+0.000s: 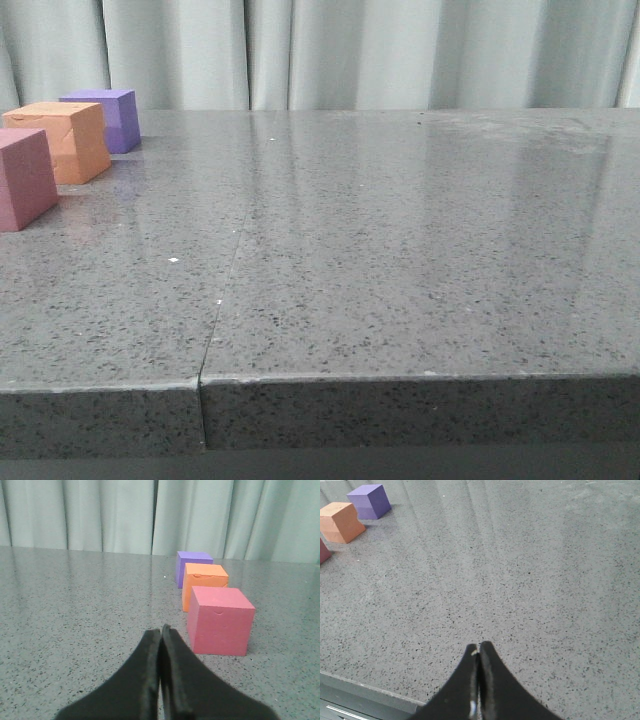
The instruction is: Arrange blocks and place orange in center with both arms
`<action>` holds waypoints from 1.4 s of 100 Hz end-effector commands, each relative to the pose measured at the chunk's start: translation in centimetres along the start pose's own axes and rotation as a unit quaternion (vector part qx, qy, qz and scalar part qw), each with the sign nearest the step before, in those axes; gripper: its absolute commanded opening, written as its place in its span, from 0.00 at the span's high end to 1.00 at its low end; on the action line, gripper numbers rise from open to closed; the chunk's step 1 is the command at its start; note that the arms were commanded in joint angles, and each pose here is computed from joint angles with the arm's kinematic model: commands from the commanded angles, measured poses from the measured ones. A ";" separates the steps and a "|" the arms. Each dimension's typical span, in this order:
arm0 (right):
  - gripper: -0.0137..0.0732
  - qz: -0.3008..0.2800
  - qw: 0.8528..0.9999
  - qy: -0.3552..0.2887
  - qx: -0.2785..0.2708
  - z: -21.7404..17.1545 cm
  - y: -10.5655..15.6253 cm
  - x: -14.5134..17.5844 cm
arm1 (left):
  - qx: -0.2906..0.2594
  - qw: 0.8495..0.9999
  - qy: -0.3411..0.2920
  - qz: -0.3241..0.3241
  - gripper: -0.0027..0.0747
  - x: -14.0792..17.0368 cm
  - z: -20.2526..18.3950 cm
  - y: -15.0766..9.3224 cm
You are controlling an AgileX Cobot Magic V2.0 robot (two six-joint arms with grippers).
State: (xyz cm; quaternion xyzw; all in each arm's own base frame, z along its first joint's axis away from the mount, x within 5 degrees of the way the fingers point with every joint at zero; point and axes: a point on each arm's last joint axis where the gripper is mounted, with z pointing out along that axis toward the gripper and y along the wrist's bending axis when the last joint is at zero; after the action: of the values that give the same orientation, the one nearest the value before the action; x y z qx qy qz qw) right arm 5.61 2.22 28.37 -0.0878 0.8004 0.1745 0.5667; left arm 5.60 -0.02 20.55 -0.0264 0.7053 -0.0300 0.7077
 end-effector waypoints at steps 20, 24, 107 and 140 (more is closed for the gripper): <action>0.92 -0.009 0.999 -0.047 -0.010 -0.3 0.3 -1.4 | 0.004 0.999 -0.039 -0.007 0.99 0.4 -0.1 0.0; 0.92 -0.009 0.999 -0.047 -0.010 -0.3 0.3 -1.4 | 0.004 0.999 -0.039 -0.007 0.99 0.4 -0.1 0.0; 0.92 -0.009 0.999 -0.047 -0.010 -0.3 0.3 -1.4 | 0.004 0.999 -0.039 -0.007 0.99 0.4 -0.1 0.0; 0.92 0.003 0.992 -0.126 0.027 1.4 -0.6 0.2 | 0.004 0.999 -0.039 -0.007 0.99 0.4 -0.1 0.0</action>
State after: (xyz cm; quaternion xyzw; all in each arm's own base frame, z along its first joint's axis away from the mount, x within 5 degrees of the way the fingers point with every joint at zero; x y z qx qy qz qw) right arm 6.52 2.22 26.70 -0.0590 0.7801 0.1646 0.6008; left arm 5.60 -0.02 20.57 -0.0274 0.7045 -0.0313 0.7085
